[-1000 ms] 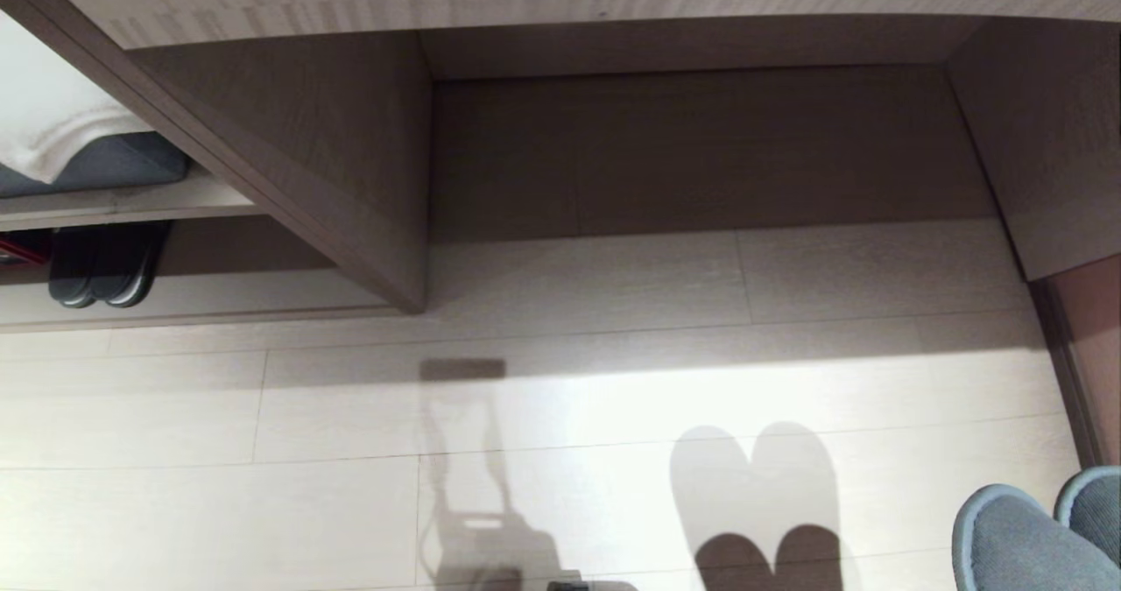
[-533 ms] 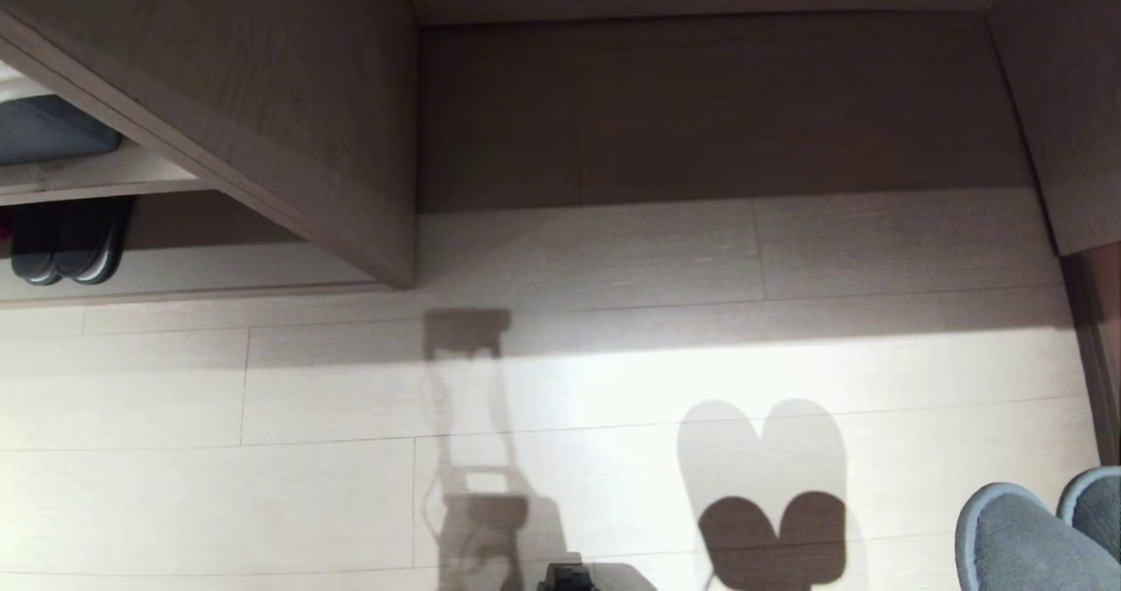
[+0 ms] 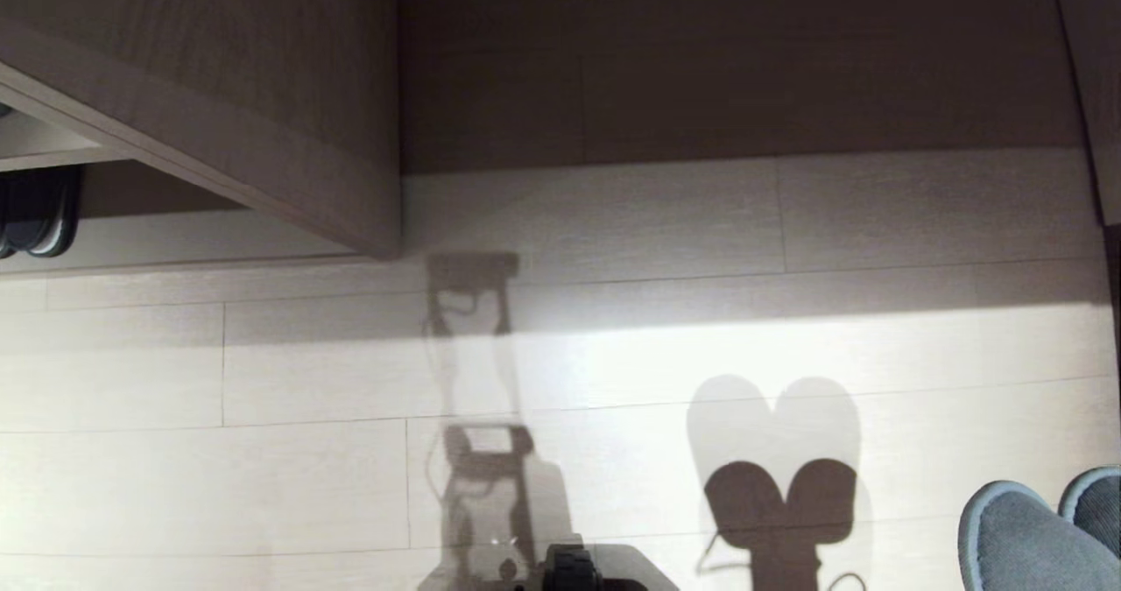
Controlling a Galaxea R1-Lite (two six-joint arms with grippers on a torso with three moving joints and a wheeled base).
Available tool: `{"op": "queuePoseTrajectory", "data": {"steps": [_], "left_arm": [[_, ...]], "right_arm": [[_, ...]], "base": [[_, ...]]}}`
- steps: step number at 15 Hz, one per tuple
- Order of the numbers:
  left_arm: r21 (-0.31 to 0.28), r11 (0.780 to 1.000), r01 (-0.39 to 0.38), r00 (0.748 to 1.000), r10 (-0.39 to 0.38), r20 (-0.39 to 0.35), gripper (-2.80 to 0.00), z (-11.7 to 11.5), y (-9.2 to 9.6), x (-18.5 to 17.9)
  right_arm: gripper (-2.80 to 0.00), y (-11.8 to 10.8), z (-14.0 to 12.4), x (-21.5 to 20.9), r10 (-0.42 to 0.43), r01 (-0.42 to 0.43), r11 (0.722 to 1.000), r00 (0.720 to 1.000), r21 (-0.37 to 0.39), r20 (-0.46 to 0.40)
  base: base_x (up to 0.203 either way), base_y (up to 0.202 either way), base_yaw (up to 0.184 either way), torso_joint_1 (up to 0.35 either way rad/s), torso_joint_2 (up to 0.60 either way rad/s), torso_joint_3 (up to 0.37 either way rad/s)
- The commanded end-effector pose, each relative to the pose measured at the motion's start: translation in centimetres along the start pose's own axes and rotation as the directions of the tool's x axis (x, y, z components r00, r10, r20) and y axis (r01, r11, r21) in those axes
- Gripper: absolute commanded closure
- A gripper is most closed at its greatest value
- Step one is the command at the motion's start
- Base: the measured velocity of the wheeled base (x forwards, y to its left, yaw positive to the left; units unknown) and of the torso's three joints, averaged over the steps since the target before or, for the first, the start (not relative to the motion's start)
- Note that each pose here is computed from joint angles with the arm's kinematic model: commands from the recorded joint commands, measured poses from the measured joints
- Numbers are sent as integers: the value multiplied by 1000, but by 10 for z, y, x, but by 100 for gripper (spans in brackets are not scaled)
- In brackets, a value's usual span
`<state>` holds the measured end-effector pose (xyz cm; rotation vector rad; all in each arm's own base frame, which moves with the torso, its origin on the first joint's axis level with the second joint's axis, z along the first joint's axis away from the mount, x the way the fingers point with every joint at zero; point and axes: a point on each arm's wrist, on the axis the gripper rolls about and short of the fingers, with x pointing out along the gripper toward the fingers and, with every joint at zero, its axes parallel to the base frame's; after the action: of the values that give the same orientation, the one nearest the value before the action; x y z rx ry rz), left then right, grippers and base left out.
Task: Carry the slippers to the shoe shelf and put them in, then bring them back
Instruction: Place the slippers on the floor
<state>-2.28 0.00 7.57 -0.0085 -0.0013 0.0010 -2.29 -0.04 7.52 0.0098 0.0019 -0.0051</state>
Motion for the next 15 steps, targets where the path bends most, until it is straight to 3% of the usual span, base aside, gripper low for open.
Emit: {"op": "queuePoseTrajectory", "data": {"steps": [1, 15], "left_arm": [[-1, 1000, -1, 1000, 1, 0, 0, 0, 0, 0], [-1, 1000, -1, 1000, 1, 0, 0, 0, 0, 0]], "right_arm": [[0, 0, 0, 0, 1, -1, 1000, 1000, 1, 0], [0, 0, 0, 0, 1, -1, 1000, 1000, 1, -1]], "base": [[0, 0, 0, 2, -1, -194], [0, 0, 0, 3, 3, -198]]}}
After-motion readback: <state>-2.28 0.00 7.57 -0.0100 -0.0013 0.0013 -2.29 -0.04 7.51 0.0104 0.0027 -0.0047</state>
